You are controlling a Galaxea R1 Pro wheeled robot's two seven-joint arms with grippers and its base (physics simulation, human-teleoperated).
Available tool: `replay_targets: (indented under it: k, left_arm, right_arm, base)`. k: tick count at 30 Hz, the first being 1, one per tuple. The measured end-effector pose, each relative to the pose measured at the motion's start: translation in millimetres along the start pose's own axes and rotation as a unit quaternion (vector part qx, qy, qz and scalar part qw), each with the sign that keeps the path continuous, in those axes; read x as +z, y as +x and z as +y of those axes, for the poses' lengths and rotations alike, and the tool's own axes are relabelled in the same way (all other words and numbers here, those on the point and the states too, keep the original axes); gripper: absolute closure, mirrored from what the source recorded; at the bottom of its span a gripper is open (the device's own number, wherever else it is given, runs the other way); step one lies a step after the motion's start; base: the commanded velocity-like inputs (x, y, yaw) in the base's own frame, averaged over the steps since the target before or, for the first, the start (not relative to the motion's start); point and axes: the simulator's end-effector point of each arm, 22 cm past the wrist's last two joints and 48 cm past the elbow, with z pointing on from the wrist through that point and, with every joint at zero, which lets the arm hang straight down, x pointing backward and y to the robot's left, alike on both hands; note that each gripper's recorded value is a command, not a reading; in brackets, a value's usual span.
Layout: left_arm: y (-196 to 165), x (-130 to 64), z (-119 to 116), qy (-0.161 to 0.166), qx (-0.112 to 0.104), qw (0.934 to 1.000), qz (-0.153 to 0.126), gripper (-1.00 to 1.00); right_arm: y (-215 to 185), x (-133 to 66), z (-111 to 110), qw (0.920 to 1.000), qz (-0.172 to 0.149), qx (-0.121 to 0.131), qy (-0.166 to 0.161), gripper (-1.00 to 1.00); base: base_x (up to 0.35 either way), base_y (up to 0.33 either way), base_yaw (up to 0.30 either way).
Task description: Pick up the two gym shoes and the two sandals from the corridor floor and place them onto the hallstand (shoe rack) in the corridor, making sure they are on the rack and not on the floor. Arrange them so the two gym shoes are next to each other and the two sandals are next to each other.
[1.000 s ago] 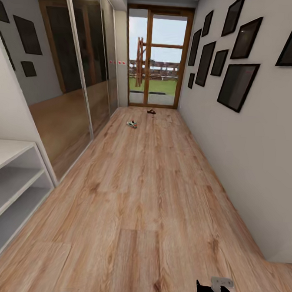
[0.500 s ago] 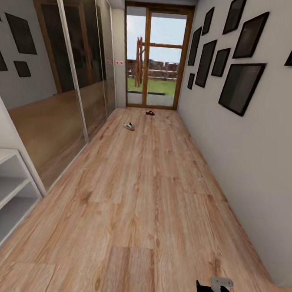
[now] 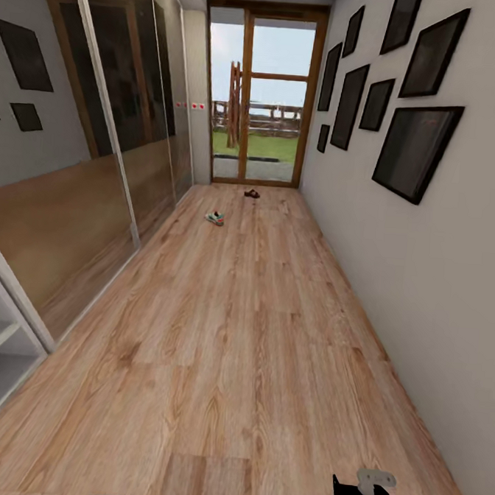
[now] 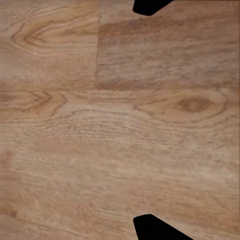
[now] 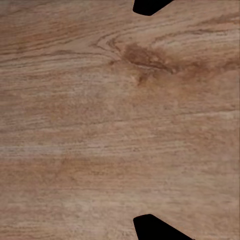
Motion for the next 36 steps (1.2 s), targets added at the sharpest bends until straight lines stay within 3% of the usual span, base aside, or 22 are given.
replay_targets:
  k: [14, 36]
  left_arm:
    - [-0.1, 0.0, 0.4, 0.0, 0.0, 1.0, 0.0, -1.0]
    - [1.5, -0.3, 0.7, 0.0, 0.001, 1.0, 0.0, -1.0]
  right_arm:
    - [0.0, 0.0, 0.0, 1.0, 0.0, 0.0, 0.0, -1.0]
    - [10.6, -3.1, 2.5, 1.0, 0.007, -0.001, -0.002, -1.0]
  base:
    - [0.338, -0.092, 0.0]
    - [0.308, -0.005, 0.0]
